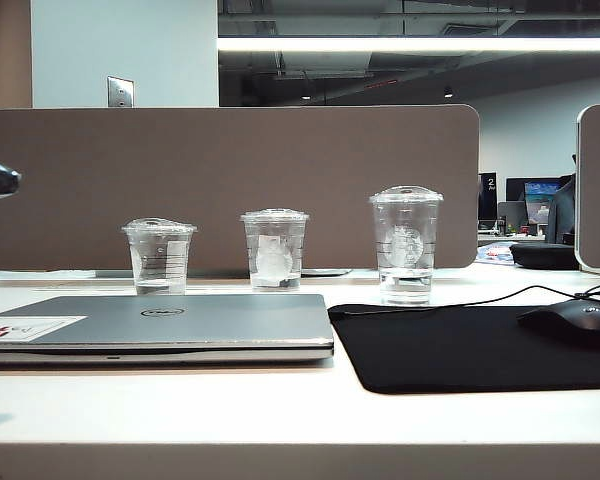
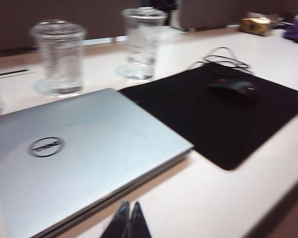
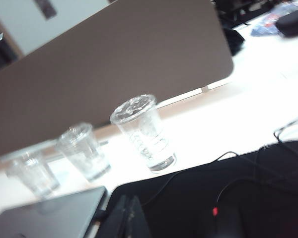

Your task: Pick up the coffee cup on the right and place it on the right side of the laptop.

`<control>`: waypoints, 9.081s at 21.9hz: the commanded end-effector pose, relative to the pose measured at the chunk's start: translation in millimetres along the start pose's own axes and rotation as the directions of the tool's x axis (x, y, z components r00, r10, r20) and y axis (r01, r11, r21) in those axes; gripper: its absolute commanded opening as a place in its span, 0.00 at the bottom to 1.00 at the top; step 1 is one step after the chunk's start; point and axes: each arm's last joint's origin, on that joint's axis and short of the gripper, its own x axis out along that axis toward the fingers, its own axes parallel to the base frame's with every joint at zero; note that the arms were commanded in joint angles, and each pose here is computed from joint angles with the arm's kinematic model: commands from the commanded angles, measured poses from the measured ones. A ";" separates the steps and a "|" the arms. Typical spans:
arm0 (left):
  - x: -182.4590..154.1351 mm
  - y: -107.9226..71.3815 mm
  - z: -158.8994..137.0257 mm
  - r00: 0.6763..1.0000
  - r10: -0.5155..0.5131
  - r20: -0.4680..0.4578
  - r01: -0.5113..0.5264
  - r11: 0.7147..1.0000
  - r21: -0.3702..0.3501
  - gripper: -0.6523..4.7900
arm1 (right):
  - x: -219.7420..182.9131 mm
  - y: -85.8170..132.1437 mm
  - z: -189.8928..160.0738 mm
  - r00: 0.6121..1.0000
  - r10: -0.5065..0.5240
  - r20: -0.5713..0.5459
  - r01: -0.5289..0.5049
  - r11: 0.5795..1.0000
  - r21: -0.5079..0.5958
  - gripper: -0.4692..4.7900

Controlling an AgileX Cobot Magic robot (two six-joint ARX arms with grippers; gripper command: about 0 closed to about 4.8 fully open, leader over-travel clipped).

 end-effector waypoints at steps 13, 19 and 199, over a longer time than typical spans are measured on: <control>-0.2 -6.7 1.7 0.998 -0.069 0.010 0.069 0.998 0.008 0.11 | 216.8 -4.5 -59.4 0.965 0.108 -0.238 -0.181 0.934 -0.309 1.00; -0.2 -6.7 1.7 0.998 -0.069 0.010 0.069 0.998 0.008 0.11 | 286.5 -19.9 -101.9 0.953 0.102 -0.284 -0.190 0.934 -0.302 1.00; -21.7 56.2 1.3 0.836 0.549 0.010 -0.548 0.835 -0.054 0.11 | 46.3 26.0 -58.7 0.998 0.052 0.021 -0.044 0.962 -0.269 0.08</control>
